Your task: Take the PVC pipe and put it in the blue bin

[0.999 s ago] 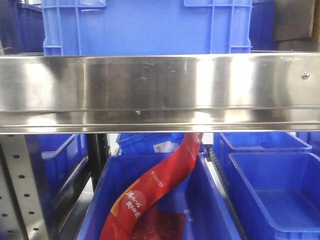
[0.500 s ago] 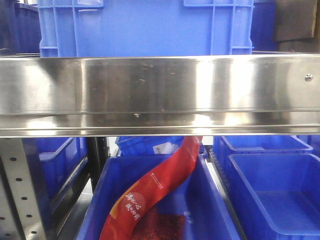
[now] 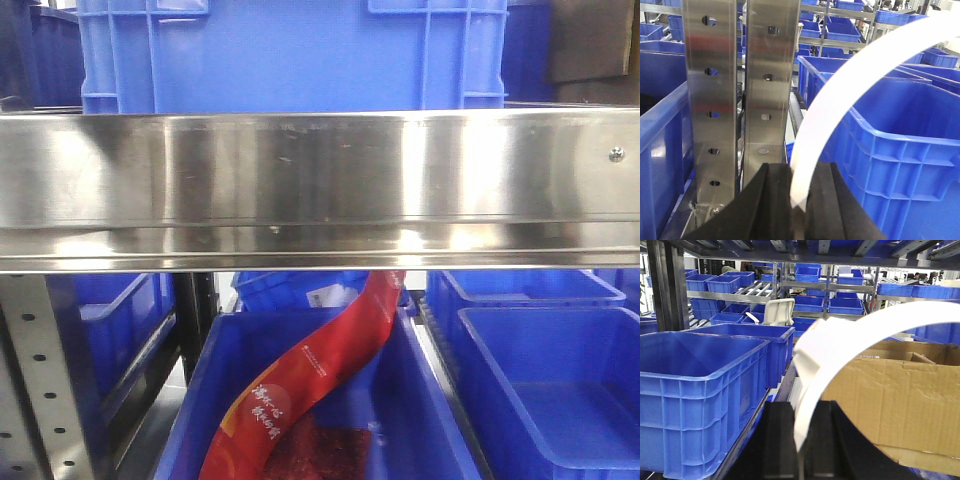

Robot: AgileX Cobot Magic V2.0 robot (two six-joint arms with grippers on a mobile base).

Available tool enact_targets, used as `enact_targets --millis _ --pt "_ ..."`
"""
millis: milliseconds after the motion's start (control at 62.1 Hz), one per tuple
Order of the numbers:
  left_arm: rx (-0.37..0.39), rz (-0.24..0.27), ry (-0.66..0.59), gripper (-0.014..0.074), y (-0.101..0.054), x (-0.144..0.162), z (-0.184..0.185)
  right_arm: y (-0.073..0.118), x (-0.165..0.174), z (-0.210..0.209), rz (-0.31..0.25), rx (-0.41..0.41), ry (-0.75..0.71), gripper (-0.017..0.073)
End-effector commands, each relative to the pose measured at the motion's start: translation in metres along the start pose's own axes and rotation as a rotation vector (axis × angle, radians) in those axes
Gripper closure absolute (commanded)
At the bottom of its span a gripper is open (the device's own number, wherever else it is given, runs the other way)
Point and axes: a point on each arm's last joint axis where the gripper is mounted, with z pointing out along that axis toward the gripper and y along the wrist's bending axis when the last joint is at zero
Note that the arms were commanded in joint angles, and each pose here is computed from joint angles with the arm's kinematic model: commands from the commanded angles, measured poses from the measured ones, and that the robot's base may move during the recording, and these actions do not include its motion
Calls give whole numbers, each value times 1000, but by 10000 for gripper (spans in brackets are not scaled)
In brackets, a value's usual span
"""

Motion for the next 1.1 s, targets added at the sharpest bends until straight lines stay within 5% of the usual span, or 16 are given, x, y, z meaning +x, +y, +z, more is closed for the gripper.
enact_targets --millis 0,387,564,677,1080 --pt "7 2 -30 704 -1 -2 -1 0 -1 0 -18 -1 -20 724" --pt "7 2 -30 704 -1 -2 -1 6 -18 3 -18 -55 -193 724" --pt "16 -22 -85 704 -2 -8 1 13 -18 19 106 -118 -173 724" --pt "48 -37 -98 704 -6 -17 6 19 -17 45 115 -136 -155 724" --pt "329 105 -42 704 -72 -51 67 62 -20 147 104 -286 -43 724"
